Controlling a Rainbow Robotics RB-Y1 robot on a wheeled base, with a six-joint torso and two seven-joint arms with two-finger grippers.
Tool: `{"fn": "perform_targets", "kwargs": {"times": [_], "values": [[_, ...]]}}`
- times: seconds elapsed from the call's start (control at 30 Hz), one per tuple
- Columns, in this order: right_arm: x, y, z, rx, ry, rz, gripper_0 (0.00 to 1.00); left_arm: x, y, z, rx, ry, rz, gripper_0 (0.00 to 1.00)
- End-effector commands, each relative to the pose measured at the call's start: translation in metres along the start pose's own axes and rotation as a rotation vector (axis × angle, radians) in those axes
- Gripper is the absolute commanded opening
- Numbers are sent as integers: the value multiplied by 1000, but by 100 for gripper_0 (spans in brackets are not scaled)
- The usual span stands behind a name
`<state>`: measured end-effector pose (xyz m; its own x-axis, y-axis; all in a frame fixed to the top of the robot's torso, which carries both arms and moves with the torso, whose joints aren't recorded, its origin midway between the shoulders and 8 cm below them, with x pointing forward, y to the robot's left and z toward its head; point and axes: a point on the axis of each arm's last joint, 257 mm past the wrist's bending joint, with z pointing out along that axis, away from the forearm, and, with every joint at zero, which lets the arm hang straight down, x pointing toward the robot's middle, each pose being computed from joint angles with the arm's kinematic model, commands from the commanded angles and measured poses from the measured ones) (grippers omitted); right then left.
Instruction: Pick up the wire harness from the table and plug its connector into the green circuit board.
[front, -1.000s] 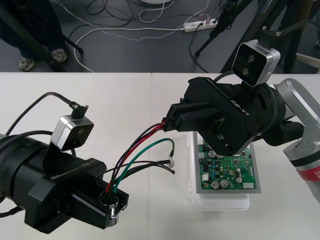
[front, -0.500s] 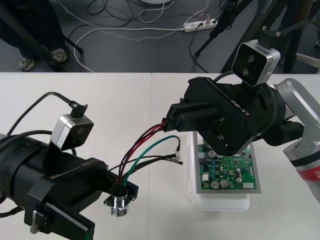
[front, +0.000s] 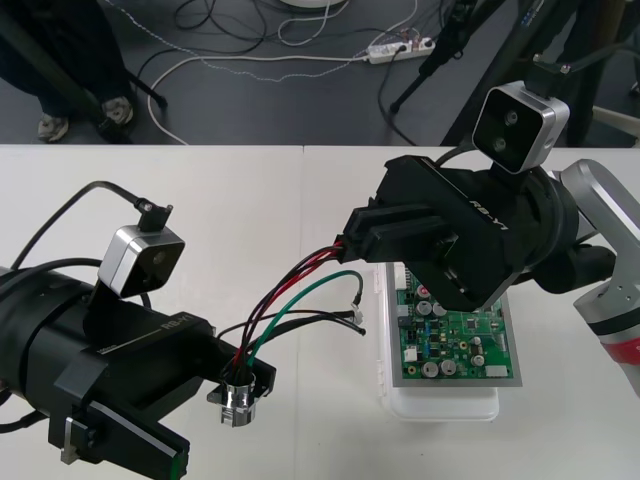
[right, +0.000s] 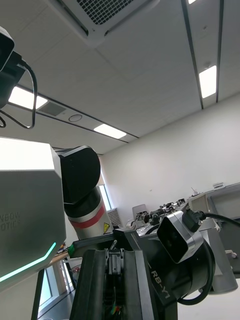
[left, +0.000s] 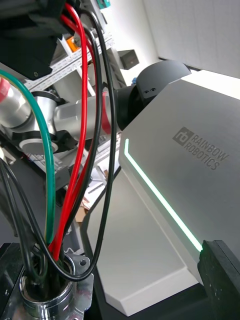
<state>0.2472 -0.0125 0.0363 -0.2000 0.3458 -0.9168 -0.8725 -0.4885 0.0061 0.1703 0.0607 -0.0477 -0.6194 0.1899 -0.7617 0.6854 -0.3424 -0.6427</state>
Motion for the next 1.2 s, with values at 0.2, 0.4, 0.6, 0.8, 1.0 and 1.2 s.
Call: {"fn": "perform_targets", "kwargs": {"times": [0.2, 0.4, 0.6, 0.8, 1.0, 1.2], "values": [[-5, 19, -19, 4, 7, -1, 0, -7, 6, -14, -108, 30, 124, 100], [-6, 20, -30, 35, 22, -8, 0, -11, 8, -24, -141, 9, 144, 100], [-12, 18, -43, 77, 27, -22, 0, -18, 11, -37, -192, -14, 176, 100], [-15, 18, -55, 115, 43, -32, 0, -26, 14, -49, -243, -24, 219, 100], [-22, 18, -63, 143, 40, -49, 0, -28, 20, -59, -299, -13, 249, 100], [-27, 17, -72, 176, 34, -70, 0, -39, 29, -70, -366, 8, 300, 100]]}}
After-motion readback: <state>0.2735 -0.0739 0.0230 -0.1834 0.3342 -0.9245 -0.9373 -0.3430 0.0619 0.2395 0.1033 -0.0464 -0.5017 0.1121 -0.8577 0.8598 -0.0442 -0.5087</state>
